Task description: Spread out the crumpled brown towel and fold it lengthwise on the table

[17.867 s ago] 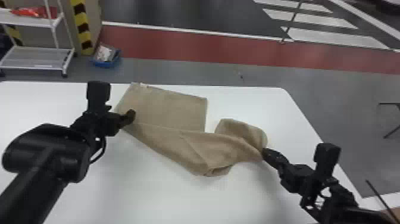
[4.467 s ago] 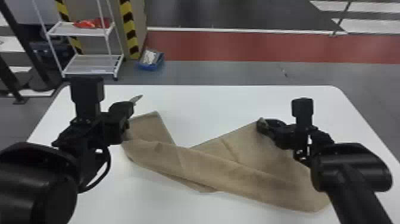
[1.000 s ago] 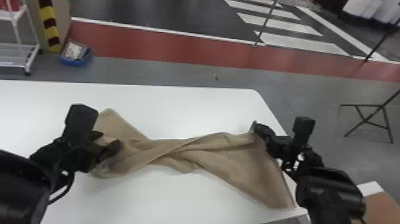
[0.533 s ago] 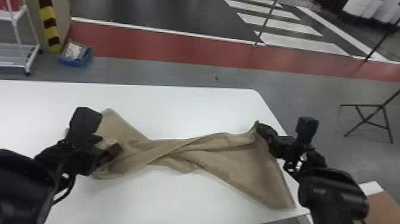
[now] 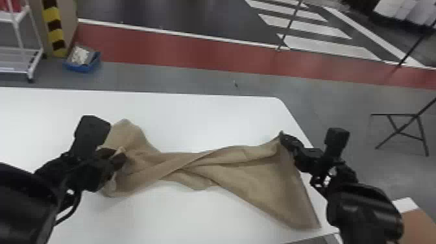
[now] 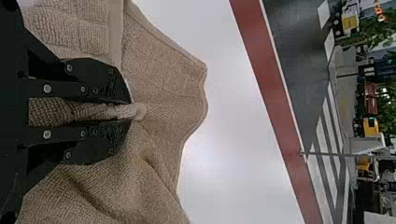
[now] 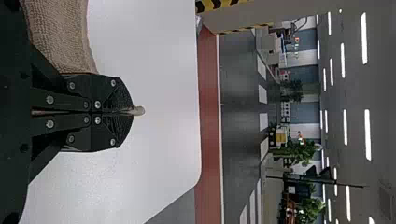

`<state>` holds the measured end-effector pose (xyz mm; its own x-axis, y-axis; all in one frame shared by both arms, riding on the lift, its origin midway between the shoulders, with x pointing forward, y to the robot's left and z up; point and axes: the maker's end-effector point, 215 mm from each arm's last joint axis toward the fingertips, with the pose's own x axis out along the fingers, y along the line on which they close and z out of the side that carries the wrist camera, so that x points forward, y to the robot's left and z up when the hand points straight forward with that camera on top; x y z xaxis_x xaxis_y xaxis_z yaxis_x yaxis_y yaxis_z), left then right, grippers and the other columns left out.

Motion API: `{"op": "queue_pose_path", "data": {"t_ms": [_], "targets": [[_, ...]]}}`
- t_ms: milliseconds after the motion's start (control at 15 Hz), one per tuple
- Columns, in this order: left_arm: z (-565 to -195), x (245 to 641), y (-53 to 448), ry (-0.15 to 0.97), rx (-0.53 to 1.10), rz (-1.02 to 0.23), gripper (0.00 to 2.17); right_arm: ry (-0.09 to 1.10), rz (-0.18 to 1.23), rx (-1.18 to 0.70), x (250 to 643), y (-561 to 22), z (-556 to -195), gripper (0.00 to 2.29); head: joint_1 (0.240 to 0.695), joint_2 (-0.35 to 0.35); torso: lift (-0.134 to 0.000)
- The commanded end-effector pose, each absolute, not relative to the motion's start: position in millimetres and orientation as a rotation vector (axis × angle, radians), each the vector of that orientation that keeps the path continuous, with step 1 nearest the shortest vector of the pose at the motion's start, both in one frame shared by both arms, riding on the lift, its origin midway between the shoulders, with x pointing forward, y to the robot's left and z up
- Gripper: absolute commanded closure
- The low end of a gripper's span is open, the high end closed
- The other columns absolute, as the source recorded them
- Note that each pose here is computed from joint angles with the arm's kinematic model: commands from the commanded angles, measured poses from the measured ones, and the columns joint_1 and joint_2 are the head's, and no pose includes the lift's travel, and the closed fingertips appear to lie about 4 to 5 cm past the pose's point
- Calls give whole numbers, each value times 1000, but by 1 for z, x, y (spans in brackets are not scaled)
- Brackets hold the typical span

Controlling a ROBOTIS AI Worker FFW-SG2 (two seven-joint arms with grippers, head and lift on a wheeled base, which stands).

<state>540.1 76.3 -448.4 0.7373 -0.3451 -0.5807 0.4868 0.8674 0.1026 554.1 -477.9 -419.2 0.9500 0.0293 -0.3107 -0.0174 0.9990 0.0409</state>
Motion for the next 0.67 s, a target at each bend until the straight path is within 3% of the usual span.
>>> {"op": "queue_pose_path", "data": {"t_ms": [0,600], "targets": [[-437,542,78,562,243,-460,974,315,23,37,555,-478,-418,1656,695,-350,-124],[-427,548,95,549,212,-425,950,326,-19,33,549,-508,-415,1656,695,-350,-124]]}}
